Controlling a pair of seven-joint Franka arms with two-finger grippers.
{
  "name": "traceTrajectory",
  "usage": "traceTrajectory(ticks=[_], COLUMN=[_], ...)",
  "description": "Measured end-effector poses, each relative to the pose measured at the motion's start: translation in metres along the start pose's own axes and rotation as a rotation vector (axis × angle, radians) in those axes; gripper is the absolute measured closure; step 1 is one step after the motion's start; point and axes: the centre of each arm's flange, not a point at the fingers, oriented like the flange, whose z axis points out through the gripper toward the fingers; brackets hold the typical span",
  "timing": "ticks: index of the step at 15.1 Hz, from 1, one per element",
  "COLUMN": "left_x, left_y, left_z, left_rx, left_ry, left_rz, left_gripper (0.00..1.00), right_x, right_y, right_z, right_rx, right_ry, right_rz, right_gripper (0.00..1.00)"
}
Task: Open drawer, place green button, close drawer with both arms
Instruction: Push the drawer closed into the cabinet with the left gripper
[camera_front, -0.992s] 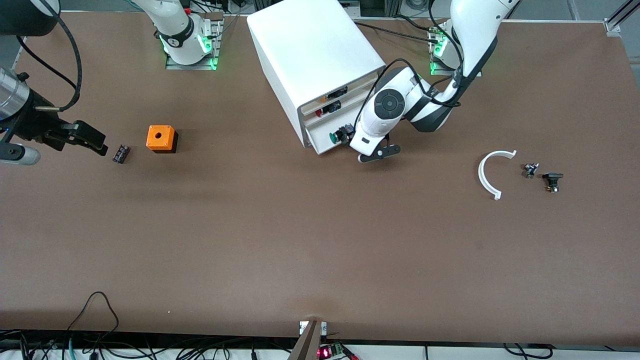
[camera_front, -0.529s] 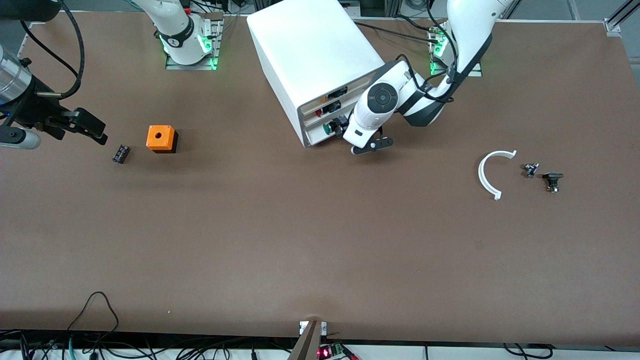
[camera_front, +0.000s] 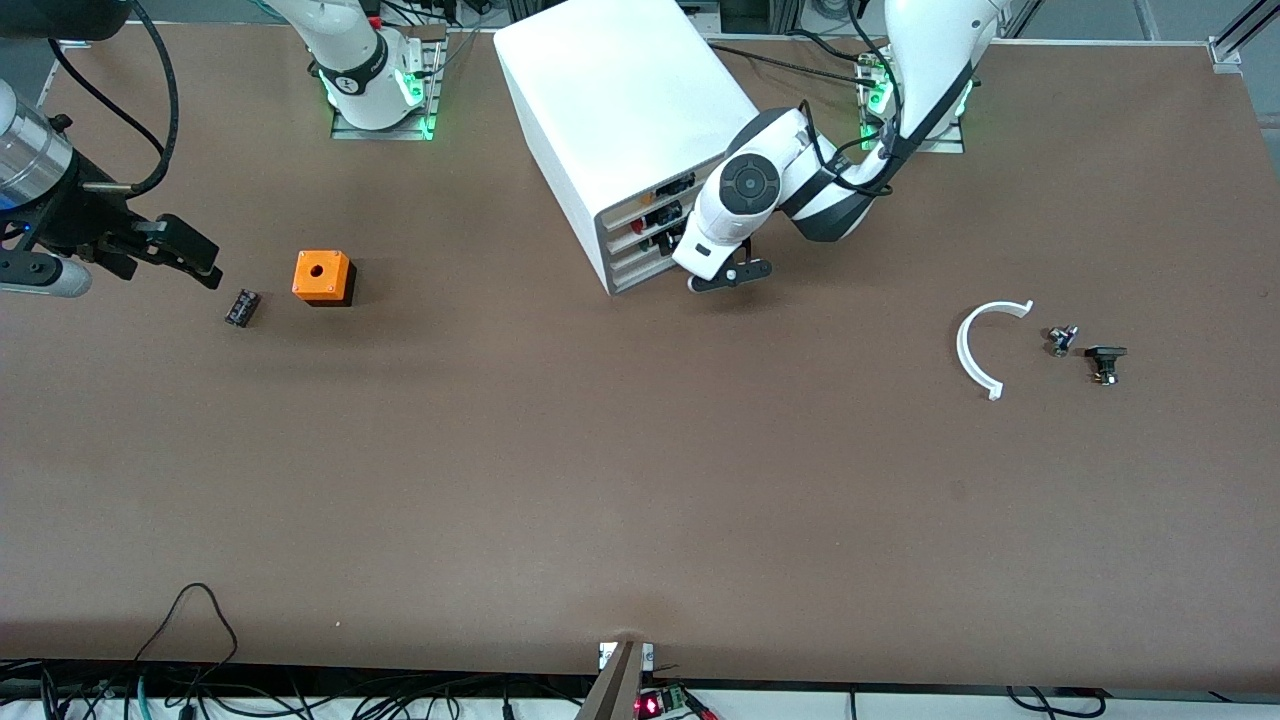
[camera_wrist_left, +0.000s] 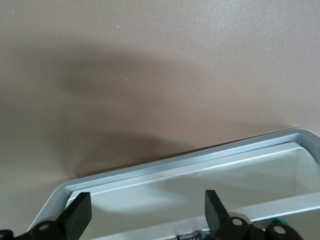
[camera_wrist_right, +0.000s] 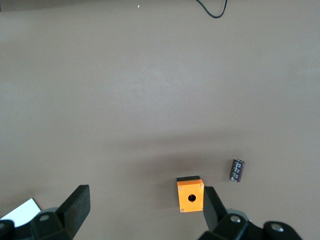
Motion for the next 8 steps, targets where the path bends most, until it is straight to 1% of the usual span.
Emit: traceTrajectory(ticks=[5, 8], left_x=[0.0002, 0.0004], left_y=[-0.0002, -0.0002], left_z=[-0.0004, -0.0009], left_rx=[-0.008, -0.011], left_ry=[-0.012, -0.016], left_rz=[-0.015, -0.020], left_gripper=[0.00, 0.00], right_x=[-0.0002, -0.0022], right_y=[-0.0005, -0.0001], right_z=[-0.0001, 0.0015], right_rx=[0.000, -0.004], right_ry=[-0.001, -0.019], right_rz=[-0.001, -0.009], right_gripper=[0.00, 0.00])
